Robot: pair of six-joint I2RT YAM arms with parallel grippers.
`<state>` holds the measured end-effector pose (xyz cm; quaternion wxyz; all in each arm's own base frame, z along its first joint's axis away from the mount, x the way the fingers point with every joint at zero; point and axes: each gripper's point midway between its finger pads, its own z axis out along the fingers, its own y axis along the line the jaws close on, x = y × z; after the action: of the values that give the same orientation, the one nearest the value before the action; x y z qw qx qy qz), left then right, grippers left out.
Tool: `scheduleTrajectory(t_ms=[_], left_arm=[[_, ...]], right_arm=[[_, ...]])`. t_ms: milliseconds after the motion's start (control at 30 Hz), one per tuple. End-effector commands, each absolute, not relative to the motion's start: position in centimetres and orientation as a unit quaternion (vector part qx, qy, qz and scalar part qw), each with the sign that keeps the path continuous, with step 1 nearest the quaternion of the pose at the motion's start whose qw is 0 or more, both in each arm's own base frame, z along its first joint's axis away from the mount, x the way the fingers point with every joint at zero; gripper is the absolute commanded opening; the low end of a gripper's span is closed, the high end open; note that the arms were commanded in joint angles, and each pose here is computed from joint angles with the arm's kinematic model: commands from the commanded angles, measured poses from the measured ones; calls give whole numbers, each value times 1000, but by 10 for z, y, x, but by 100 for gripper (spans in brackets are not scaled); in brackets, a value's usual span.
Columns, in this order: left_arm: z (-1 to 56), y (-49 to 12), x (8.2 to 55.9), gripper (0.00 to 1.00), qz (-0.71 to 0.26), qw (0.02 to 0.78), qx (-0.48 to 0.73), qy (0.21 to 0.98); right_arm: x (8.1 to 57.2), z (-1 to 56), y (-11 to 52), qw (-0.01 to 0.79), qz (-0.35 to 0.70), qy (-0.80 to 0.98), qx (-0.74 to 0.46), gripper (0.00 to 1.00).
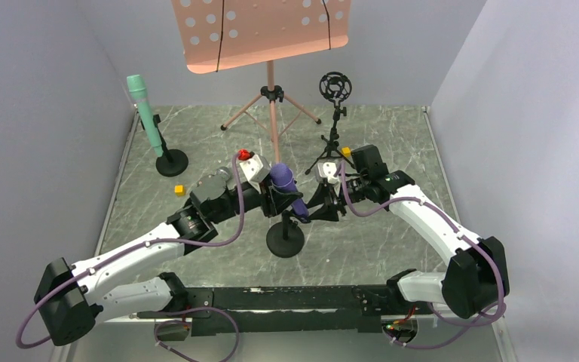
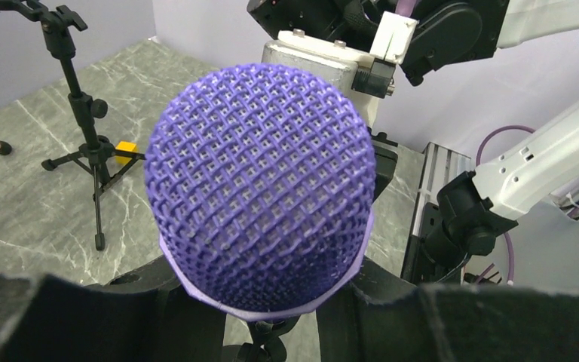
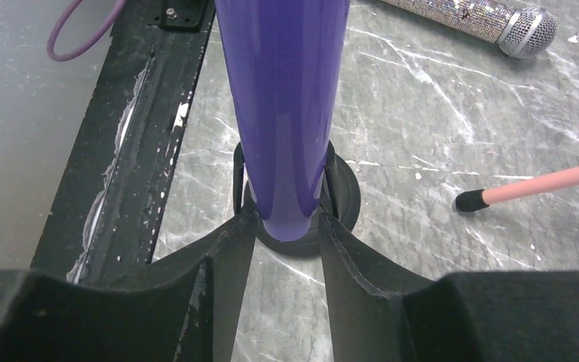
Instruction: Attach the microphones to the stand
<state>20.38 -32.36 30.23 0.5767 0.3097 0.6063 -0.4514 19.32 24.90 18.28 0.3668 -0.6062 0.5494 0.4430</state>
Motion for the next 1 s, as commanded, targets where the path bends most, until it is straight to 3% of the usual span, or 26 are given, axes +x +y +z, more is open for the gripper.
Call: scheduleTrajectory(t_ms=[0, 300, 733, 967], left_arm=[[290, -325, 203, 0, -448, 556, 327, 619], [258, -321, 207, 0, -455, 538, 307, 640], [214, -321, 207, 0, -458, 502, 299, 670], [183, -321, 200, 0, -452, 464, 312, 695]], right_arm=[[190, 176, 244, 363, 428, 553, -616, 50], [195, 185, 228, 380, 417, 550, -615, 65], [198, 192, 221, 393, 421, 551, -604, 66], [197, 191, 220, 393, 425, 550, -602, 72]])
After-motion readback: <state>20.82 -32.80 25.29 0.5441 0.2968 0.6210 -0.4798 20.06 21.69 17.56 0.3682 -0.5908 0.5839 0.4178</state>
